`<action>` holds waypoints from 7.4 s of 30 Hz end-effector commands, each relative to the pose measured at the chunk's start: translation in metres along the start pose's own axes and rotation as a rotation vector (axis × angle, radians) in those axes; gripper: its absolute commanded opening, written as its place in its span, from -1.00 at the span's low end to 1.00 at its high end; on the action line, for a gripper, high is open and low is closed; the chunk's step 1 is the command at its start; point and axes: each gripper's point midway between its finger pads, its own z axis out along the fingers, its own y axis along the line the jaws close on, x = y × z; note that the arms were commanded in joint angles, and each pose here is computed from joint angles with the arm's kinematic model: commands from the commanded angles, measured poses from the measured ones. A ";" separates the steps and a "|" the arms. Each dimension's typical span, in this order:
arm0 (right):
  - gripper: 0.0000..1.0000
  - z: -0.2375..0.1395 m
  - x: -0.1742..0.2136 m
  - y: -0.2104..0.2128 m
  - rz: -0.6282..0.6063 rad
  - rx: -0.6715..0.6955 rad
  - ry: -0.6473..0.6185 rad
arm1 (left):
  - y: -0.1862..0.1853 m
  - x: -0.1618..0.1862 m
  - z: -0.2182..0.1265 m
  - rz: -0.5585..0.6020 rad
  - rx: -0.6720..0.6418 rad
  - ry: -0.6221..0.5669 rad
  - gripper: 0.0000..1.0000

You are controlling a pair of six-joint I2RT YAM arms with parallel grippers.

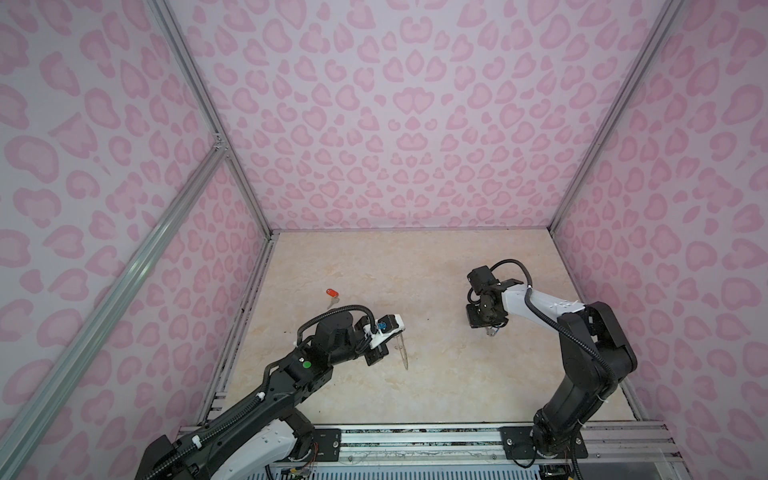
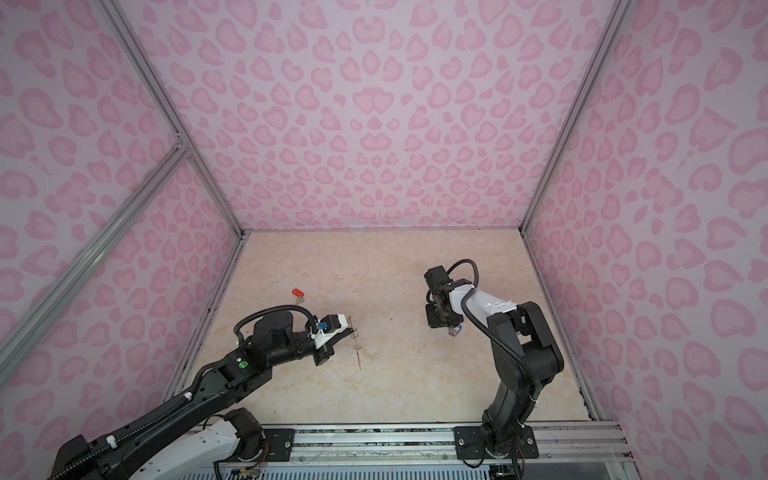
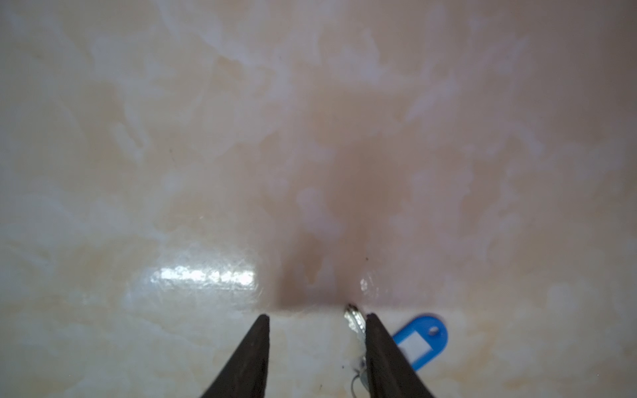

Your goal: Put the keys on the keyring

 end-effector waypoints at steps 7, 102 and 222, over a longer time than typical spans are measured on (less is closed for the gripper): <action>-0.07 0.013 0.006 0.007 -0.011 -0.042 0.065 | 0.007 -0.014 -0.002 0.024 -0.029 -0.045 -0.93; -0.57 -0.017 0.041 -0.029 0.257 0.041 -0.010 | 0.006 -0.013 -0.005 0.034 -0.032 -0.038 -0.93; -1.00 -0.233 0.097 0.191 -1.359 -0.463 -1.122 | -0.043 -0.042 0.013 0.037 0.400 -0.087 -0.93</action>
